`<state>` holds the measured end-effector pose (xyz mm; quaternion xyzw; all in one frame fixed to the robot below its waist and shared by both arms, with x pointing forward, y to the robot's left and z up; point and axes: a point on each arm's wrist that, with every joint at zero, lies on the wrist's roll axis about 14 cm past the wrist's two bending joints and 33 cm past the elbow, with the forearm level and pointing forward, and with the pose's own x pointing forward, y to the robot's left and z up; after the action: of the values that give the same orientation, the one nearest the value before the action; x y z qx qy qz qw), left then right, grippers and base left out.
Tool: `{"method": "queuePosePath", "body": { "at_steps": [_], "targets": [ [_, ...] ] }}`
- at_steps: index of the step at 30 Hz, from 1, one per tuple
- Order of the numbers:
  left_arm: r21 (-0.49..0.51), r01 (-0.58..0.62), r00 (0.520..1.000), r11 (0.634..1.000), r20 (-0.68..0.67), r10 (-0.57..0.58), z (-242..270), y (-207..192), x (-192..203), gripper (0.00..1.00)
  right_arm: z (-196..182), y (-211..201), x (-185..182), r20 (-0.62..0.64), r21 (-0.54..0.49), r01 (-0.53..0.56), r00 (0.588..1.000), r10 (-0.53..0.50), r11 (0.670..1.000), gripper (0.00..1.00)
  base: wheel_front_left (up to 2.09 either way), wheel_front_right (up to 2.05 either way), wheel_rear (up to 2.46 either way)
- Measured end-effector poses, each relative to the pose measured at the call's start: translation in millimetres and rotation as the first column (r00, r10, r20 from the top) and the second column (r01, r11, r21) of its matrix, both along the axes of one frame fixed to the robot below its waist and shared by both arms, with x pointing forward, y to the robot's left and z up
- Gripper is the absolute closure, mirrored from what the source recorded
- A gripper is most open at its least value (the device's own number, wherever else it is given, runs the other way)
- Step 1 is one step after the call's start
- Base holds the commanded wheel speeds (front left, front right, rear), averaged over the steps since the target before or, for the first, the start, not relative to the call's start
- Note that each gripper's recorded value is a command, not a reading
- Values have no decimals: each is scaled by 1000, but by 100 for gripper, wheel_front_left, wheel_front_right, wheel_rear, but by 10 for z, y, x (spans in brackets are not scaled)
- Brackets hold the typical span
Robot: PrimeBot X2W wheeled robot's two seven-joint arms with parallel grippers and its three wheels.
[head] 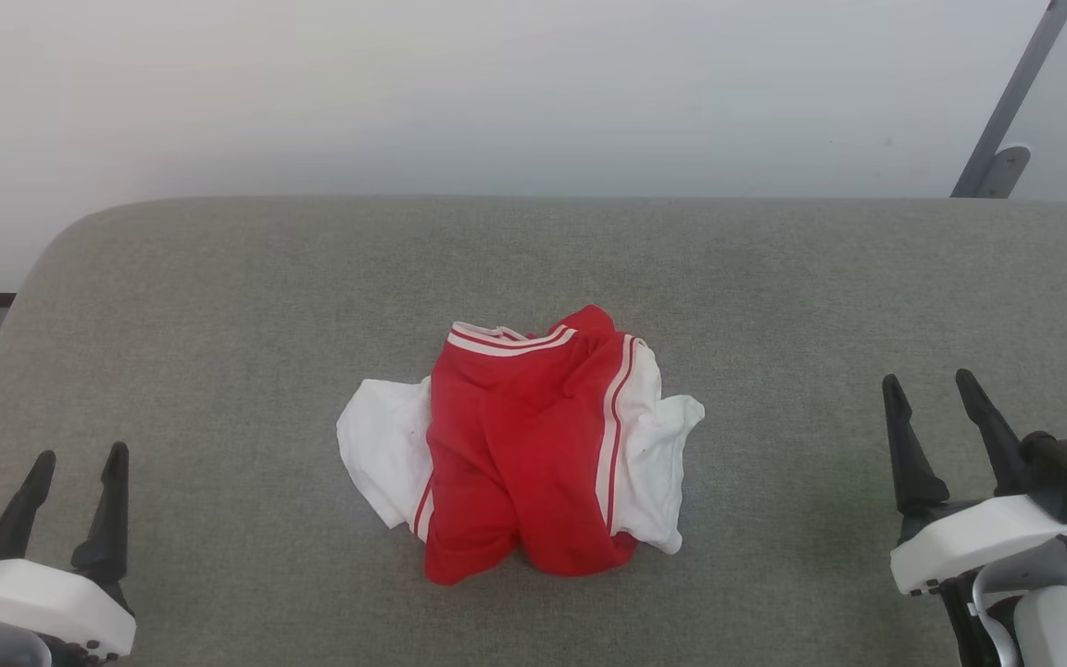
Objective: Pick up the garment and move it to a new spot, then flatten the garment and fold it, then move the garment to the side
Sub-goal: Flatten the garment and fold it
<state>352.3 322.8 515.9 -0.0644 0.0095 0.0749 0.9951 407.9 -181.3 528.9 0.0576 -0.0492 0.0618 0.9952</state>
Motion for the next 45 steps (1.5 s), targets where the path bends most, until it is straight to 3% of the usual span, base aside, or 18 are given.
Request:
{"method": "queuePosePath", "body": {
  "at_steps": [15,24,28,34,41,44,45],
  "targets": [
    [3,-4,1000,1000,7,4,40,-13,4,0,-77,167,52,-26,5,-45,999,45,999,0,0,0,0],
    [-20,-22,1000,1000,10,22,49,7,-28,0,-304,685,157,-150,26,-213,965,215,977,0,0,0,0],
    [-40,-36,999,999,2,36,9,25,-57,0,-521,929,194,-260,16,-310,917,303,951,0,0,0,0],
    [-60,-60,998,996,-28,59,-107,47,-95,0,-974,1164,207,-474,8,-420,797,374,907,0,0,0,0],
    [-76,-87,994,993,-67,82,-257,85,-115,0,-1412,1310,205,-665,-6,-513,643,379,859,0,0,0,0],
    [-79,-97,993,992,-75,91,-299,108,-114,0,-1483,1371,245,-699,-14,-539,607,378,842,0,0,0,0],
    [-78,-101,992,992,-82,95,-320,119,-118,0,-1481,1387,276,-698,-21,-545,608,377,838,38,0,0,0]
  ]
}}
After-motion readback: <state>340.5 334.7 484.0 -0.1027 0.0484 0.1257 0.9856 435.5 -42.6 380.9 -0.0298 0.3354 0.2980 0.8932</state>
